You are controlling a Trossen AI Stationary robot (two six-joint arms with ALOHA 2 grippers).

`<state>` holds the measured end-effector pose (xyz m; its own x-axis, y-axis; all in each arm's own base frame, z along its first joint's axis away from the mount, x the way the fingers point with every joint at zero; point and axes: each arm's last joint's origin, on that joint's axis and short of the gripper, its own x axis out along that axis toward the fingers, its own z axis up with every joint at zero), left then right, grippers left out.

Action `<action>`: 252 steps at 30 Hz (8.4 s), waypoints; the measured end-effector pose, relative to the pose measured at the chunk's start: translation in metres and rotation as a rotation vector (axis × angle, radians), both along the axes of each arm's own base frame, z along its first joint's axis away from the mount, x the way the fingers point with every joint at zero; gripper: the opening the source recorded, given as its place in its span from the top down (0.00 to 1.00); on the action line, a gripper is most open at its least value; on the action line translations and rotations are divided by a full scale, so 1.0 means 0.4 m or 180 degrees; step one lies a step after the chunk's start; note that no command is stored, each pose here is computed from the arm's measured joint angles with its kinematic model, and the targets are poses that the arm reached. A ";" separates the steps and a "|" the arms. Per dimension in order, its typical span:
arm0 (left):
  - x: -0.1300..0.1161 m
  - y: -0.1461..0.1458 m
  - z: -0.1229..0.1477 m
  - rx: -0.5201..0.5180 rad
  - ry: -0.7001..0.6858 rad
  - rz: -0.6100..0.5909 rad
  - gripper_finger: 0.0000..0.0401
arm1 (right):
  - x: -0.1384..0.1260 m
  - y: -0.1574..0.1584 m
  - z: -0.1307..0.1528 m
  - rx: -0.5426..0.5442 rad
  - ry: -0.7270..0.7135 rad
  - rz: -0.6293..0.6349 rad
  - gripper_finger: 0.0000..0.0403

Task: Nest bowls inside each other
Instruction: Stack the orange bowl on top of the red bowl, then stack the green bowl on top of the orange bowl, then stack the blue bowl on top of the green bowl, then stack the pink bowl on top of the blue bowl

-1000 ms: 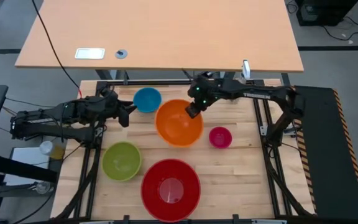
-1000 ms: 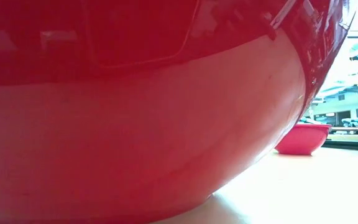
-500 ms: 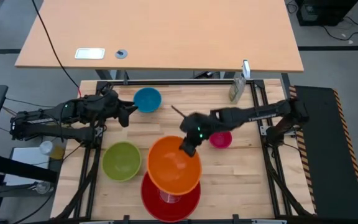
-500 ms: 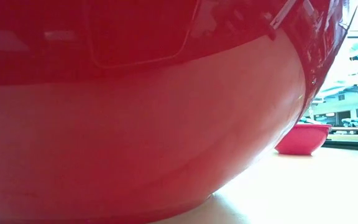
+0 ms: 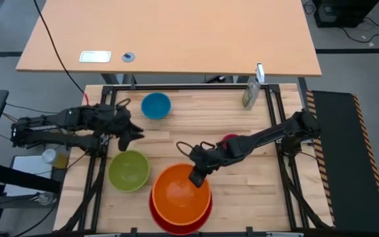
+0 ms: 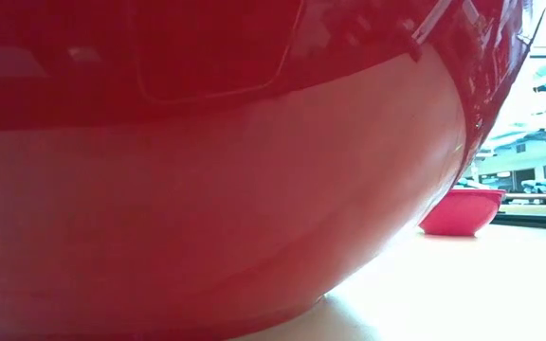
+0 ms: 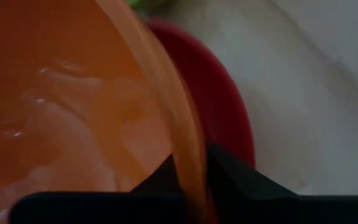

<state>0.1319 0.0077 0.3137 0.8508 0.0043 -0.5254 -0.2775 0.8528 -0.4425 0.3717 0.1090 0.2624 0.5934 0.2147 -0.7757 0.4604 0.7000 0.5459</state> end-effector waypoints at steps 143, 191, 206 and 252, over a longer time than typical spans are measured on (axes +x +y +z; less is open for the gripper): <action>0.223 0.153 -0.186 0.1929 0.2065 0.0001 0.60 | -0.242 -0.244 0.121 -0.0960 0.0204 -0.0746 0.60; 0.265 0.149 -0.222 0.1885 0.2373 -0.0620 0.97 | -0.236 -0.245 0.124 -0.0881 0.0130 -0.0569 0.60; 0.335 -0.185 0.062 0.1231 0.0757 -0.1216 0.97 | -0.259 -0.334 0.118 -0.0978 0.0407 -0.0529 0.60; 0.382 -0.435 -0.020 0.1393 0.0901 -0.1639 0.40 | -0.355 -0.377 -0.124 -0.0798 0.1508 -0.0239 0.60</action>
